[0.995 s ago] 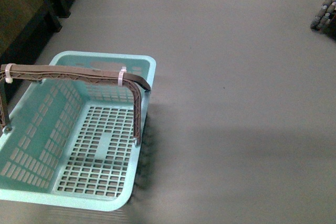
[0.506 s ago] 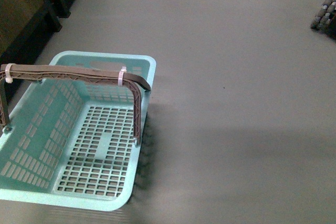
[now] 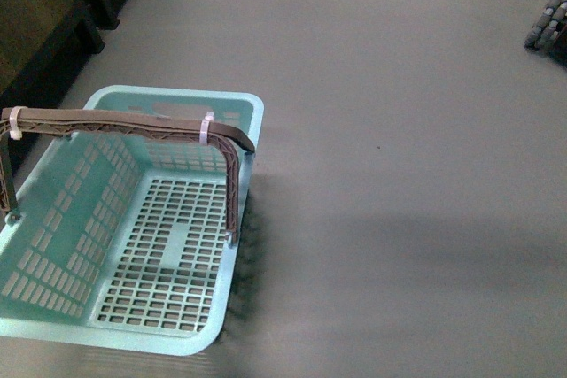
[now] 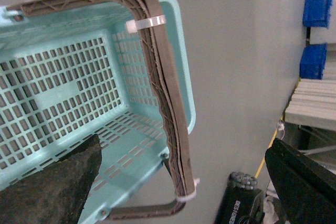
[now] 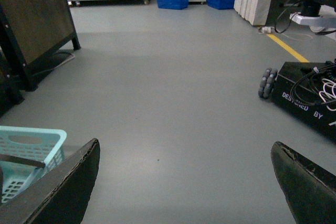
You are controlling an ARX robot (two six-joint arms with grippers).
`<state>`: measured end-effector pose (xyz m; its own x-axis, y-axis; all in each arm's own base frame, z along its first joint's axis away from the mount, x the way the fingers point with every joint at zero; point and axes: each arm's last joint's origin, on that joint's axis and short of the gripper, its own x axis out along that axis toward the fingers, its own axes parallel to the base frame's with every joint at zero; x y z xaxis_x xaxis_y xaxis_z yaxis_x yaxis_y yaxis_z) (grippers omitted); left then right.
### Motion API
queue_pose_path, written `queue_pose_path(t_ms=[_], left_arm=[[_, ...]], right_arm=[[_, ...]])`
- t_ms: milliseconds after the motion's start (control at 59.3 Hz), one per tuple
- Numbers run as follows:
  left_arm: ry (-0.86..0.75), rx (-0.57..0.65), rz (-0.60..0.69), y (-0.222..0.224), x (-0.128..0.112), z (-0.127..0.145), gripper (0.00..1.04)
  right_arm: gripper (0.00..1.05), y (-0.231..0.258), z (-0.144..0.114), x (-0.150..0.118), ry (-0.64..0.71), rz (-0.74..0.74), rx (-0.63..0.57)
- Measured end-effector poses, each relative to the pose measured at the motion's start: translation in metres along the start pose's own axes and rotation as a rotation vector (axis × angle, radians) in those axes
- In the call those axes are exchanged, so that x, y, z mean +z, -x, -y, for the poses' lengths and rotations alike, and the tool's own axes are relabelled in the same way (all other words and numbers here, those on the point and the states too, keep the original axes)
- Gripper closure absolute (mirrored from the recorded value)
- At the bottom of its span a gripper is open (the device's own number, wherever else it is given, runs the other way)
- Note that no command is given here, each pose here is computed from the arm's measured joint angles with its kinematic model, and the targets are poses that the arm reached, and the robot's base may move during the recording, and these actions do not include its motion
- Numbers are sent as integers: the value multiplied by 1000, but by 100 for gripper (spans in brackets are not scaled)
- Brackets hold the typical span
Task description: Pick mango and avocado into basket
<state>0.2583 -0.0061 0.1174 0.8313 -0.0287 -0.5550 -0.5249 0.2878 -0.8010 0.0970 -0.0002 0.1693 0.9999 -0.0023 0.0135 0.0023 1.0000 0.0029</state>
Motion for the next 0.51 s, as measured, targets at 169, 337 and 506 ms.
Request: queue_pose_path(t_ms=[169,337,506], left_arm=[[98,56,-78,-64,-17,-5,9],[145,46,-114,-108,-30,-2,9],[153,2,-117,-141,-44,2,9]], right_arm=[[9,0,0,0,0,0,0],[9,0,0,0,0,0,0],[9,0,0,0,0,0,0]])
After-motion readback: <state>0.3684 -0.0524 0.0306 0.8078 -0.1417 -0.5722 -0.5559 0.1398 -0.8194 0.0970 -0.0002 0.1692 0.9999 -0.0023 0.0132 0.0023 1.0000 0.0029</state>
